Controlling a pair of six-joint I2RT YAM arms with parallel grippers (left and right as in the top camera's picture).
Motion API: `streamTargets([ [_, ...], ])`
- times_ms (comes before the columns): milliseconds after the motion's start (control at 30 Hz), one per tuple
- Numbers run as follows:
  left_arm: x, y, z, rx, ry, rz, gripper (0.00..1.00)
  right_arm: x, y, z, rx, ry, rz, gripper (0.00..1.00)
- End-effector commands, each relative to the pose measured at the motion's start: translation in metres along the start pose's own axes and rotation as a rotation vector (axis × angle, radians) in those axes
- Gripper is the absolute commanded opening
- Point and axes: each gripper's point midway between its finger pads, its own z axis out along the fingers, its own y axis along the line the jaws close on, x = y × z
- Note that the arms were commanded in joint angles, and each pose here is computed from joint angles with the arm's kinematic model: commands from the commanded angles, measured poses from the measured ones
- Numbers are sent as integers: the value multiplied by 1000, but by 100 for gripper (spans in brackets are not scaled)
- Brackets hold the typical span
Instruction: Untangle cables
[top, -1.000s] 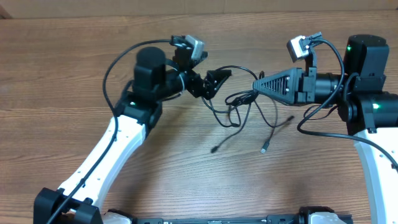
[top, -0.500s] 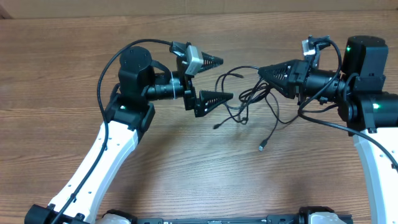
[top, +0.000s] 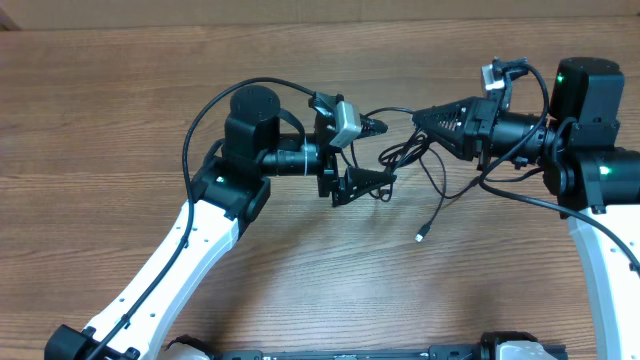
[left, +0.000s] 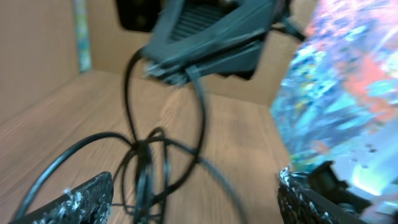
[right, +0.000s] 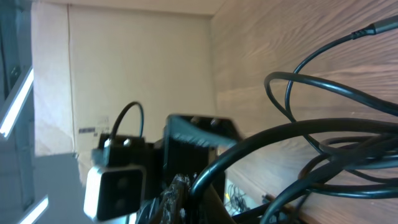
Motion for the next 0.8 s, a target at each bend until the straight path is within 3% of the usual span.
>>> streamTargets([
  [0, -5, 13, -1, -92, 2, 76, 82, 14, 14, -2, -68, 72, -77, 4],
  [67, -5, 17, -1, -117, 1, 79, 66, 16, 15, -2, -77, 82, -92, 4],
  [100, -5, 21, -2, -139, 3, 77, 49, 16, 15, -2, -77, 82, -92, 4],
  [133, -4, 24, -2, -157, 6, 75, 38, 16, 15, -2, -77, 82, -92, 4],
  [267, -4, 22, 0, -152, 6, 74, 26, 16, 16, -2, -78, 81, -93, 4],
  [500, -3, 14, 7, -127, 11, 76, 33, 16, 15, -2, -77, 81, -93, 4],
  [767, -1, -2, 19, -80, 20, 113, 29, 15, 15, -2, -75, 78, -92, 4],
])
